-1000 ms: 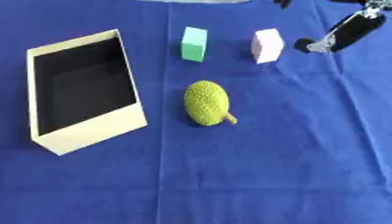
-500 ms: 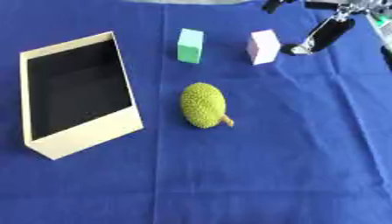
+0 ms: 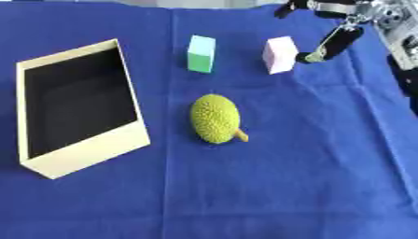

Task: Pick up objects on the table and place them in the box.

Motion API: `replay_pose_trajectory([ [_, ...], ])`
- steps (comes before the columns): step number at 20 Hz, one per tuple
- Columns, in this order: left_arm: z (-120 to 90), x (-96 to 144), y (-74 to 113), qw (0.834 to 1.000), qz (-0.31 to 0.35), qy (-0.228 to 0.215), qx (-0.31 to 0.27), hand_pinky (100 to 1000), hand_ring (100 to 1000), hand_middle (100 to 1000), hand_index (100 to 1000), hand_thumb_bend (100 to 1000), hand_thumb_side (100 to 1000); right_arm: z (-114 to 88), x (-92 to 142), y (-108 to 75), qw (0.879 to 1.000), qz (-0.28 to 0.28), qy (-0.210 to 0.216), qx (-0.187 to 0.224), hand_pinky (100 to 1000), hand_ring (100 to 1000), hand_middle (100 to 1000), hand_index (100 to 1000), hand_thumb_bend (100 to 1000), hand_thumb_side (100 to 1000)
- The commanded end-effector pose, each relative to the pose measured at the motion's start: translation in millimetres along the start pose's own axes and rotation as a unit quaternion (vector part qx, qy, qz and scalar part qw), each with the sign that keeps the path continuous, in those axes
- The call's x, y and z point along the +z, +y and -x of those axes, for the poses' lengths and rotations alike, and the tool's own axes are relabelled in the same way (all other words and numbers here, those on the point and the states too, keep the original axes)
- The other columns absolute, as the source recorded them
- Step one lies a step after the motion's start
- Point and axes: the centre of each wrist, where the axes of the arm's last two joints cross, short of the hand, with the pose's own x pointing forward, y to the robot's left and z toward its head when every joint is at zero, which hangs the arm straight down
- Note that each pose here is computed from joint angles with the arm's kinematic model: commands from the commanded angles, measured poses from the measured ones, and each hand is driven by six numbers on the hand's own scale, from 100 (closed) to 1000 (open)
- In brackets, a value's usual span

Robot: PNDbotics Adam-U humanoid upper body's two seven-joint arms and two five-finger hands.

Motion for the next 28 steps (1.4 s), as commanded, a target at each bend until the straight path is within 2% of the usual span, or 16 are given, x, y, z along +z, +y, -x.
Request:
replay_pose_trajectory([
  [1,-5.6,-8.4,0.9,1.0,0.007,-0.018,0.001,693,816,752,816,178,687,6.7,6.7,-12.6,1.0,0.017,0.016,0.018,918,925,851,942,403,103],
  [13,-5.8,-8.8,-0.2,1.0,0.008,-0.017,0.006,691,819,753,815,168,698,15.7,3.0,-3.8,0.998,0.023,0.05,-0.002,915,923,841,934,375,117],
  [15,-5.7,-8.6,0.1,1.0,0.008,-0.016,0.005,691,819,753,815,166,699,16.6,2.3,-1.6,0.998,0.019,0.055,-0.005,913,920,813,926,369,123],
  [18,-5.6,-8.1,0.3,1.0,0.009,-0.014,0.004,691,820,754,813,164,701,17.1,1.1,1.3,0.998,0.011,0.055,-0.01,900,898,578,847,312,100],
  [19,-5.5,-7.9,0.4,1.0,0.009,-0.013,0.004,691,820,754,813,164,701,17.0,1.1,1.0,0.998,0.013,0.053,-0.013,898,891,551,829,309,100],
  [20,-5.5,-7.9,0.3,1.0,0.009,-0.013,0.004,692,821,754,812,165,701,16.7,0.9,0.6,0.998,0.018,0.052,-0.018,889,873,485,756,272,100],
  [24,-5.6,-7.9,0.0,1.0,0.009,-0.012,0.005,692,820,754,812,165,701,14.9,0.4,-1.7,0.998,0.037,0.048,-0.035,871,820,365,615,247,100],
  [28,-5.5,-7.4,0.1,1.0,0.009,-0.011,0.004,691,820,754,812,162,703,13.7,0.1,-4.1,0.996,0.05,0.051,-0.048,850,783,326,567,232,100],
])
